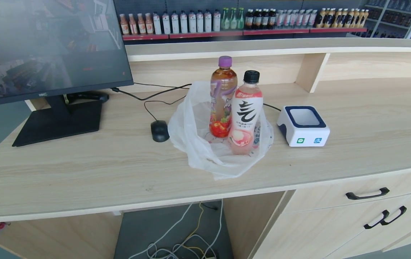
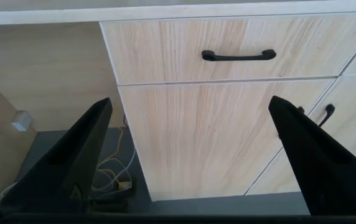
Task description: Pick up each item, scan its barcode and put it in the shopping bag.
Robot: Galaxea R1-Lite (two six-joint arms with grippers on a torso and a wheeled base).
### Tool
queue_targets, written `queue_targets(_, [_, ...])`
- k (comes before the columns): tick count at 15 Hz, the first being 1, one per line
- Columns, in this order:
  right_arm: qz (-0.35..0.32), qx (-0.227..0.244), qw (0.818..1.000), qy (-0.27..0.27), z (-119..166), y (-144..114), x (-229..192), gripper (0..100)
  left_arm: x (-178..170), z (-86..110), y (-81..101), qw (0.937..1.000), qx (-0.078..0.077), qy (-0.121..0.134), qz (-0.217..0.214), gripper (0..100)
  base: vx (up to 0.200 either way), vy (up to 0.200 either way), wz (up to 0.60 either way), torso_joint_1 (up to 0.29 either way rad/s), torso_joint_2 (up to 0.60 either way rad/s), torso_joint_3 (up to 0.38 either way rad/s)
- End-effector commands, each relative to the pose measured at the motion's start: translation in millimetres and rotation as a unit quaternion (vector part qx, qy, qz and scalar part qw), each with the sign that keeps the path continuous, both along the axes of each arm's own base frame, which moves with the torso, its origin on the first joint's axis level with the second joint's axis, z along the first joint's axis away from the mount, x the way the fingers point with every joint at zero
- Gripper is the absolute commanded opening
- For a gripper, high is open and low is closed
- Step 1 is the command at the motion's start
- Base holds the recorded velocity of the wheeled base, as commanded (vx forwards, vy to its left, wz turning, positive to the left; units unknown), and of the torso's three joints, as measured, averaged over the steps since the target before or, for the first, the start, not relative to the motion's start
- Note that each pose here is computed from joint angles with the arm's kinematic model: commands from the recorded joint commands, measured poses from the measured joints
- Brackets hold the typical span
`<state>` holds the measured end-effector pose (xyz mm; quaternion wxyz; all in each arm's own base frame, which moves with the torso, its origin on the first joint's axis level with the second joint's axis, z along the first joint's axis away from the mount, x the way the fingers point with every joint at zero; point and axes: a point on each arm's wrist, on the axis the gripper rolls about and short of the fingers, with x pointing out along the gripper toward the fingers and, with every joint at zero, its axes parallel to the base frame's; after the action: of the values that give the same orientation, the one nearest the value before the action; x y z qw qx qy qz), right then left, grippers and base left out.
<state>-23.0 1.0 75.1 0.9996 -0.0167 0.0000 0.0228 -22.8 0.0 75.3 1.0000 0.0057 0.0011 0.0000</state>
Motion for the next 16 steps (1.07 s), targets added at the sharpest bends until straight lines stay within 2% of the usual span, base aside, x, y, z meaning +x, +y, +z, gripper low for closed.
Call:
queue_targets(1, [0.000, -0.001, 1.000, 0.001, 0.1, 0.0, 0.2, 100, 0.0, 0.0, 0.0, 1.0000, 0.000, 0.000, 0.000, 100, 0.000, 0.000, 0.00, 0.000, 0.00, 0.000])
queue_targets(16, [0.000, 0.000, 1.000, 0.001, 0.1, 0.0, 0.2, 100, 0.0, 0.0, 0.0, 1.0000, -0.001, 0.000, 0.000, 100, 0.000, -0.200, 0.00, 0.005, 0.00, 0.001])
